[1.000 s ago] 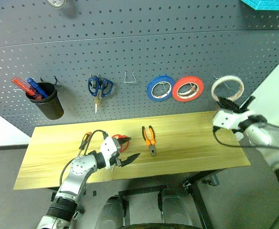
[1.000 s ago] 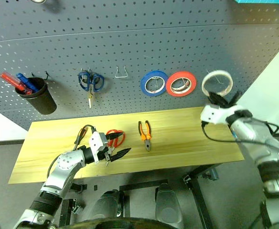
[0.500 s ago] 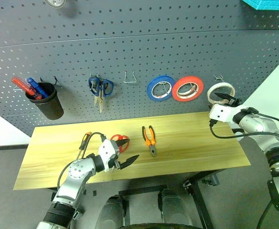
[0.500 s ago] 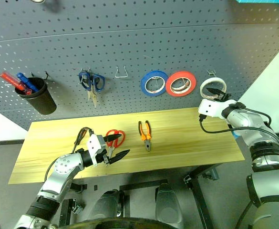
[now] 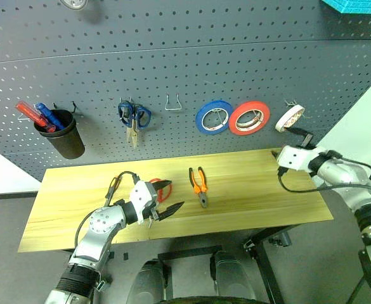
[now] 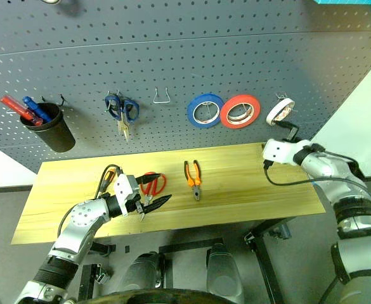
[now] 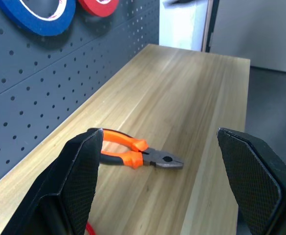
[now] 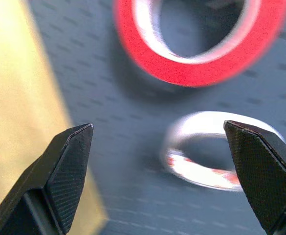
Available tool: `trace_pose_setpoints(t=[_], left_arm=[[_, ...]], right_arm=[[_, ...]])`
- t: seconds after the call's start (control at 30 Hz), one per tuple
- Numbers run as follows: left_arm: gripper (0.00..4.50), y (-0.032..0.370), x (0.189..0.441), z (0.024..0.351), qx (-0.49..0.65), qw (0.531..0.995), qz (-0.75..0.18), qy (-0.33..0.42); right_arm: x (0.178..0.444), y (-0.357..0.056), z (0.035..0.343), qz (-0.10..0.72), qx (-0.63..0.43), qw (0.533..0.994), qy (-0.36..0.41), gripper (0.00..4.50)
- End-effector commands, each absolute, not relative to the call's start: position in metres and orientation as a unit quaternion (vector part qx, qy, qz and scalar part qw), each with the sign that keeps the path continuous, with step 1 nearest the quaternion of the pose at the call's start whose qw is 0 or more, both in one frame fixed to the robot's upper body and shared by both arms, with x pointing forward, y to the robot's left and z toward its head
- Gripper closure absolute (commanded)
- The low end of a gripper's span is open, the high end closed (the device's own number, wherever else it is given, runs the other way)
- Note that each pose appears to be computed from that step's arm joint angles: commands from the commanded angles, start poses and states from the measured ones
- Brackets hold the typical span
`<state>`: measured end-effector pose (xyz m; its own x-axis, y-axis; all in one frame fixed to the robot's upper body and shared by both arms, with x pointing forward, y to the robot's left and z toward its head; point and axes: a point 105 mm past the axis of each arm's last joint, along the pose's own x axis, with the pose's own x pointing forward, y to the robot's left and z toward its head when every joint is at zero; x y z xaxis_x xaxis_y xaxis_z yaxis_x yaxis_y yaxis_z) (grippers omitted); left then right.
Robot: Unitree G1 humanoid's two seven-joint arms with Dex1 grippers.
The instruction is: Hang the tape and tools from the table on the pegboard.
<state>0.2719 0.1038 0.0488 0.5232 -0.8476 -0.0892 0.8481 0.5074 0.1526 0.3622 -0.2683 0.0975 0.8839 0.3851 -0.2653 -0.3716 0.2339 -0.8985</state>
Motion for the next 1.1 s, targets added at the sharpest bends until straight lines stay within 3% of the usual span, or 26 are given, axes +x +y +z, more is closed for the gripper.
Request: trace_pose_setpoints(t=[0.03,0.27,0.53,0.9,1.1], left_arm=[[0.6,0.108,0.277,0.062,0.091,0.868,-0.488,-0.023],[0.6,0.11,0.277,0.072,0.077,0.869,-0.486,-0.046],[0.6,0.127,0.276,0.069,0.073,0.878,-0.47,-0.046],[0.6,0.17,0.269,0.063,0.078,0.896,-0.436,-0.01],[0.6,0.171,0.265,0.064,0.08,0.897,-0.434,-0.005]], right_arm=[[0.355,-0.257,0.101,0.265,-0.535,0.802,-0.02,0.05],[0.334,-0.242,0.073,0.313,-0.491,0.813,0.001,0.05],[0.31,-0.194,0.041,0.398,-0.381,0.834,0.038,0.05],[0.318,-0.154,0.029,0.404,-0.286,0.865,0.084,0.05],[0.321,-0.15,0.027,0.402,-0.281,0.867,0.09,0.05]])
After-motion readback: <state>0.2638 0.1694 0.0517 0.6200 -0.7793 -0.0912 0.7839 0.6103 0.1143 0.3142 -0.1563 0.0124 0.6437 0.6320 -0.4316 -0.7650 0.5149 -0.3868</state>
